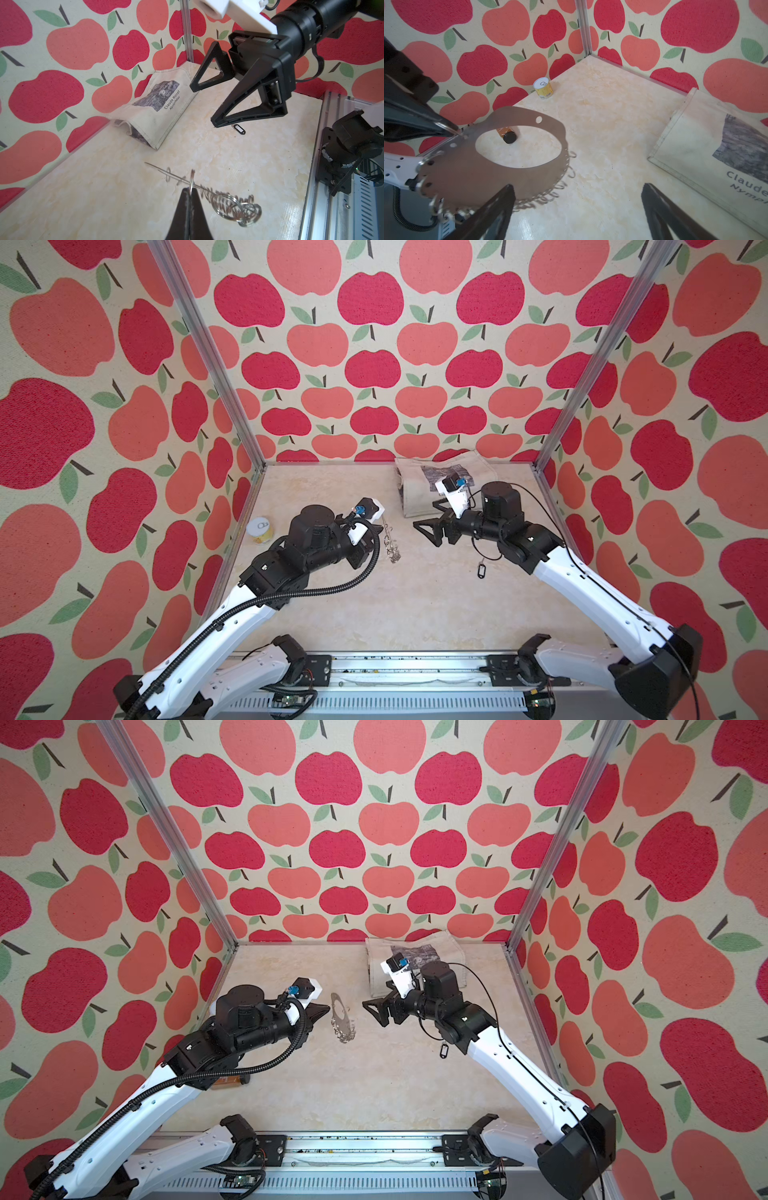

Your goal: Put the keys on the keyring

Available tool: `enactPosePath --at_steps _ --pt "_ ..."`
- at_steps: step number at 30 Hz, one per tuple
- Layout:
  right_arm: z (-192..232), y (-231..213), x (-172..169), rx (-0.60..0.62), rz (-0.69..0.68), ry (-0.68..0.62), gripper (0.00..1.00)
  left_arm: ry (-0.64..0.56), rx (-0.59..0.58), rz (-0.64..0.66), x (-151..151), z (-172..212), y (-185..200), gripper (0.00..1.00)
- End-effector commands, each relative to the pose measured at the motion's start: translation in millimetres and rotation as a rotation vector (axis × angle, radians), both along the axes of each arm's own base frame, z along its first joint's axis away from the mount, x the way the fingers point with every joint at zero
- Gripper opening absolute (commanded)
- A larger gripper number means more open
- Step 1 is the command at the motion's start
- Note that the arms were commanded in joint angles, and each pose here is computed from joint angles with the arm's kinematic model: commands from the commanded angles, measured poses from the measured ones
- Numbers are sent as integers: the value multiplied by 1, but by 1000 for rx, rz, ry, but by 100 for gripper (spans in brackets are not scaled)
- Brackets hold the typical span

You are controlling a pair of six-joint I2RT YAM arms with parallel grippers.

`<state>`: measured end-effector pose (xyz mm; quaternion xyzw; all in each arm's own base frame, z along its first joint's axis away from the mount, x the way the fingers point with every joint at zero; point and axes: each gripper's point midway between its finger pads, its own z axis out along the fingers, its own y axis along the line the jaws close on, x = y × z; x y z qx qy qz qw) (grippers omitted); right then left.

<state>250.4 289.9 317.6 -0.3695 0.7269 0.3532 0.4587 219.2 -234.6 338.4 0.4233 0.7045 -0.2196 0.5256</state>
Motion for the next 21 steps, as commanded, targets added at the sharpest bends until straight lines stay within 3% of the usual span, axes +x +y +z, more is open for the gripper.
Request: enactPosePath --at_steps 1,9,21 --pt "16 0 -14 26 78 -91 99 -127 -87 -131 -8 40 -16 0" --pt "60 2 -50 95 257 -214 98 -172 -164 -293 -18 66 -31 0" --pt "100 -2 -83 180 389 -333 75 -208 -279 -455 -30 92 -46 0"
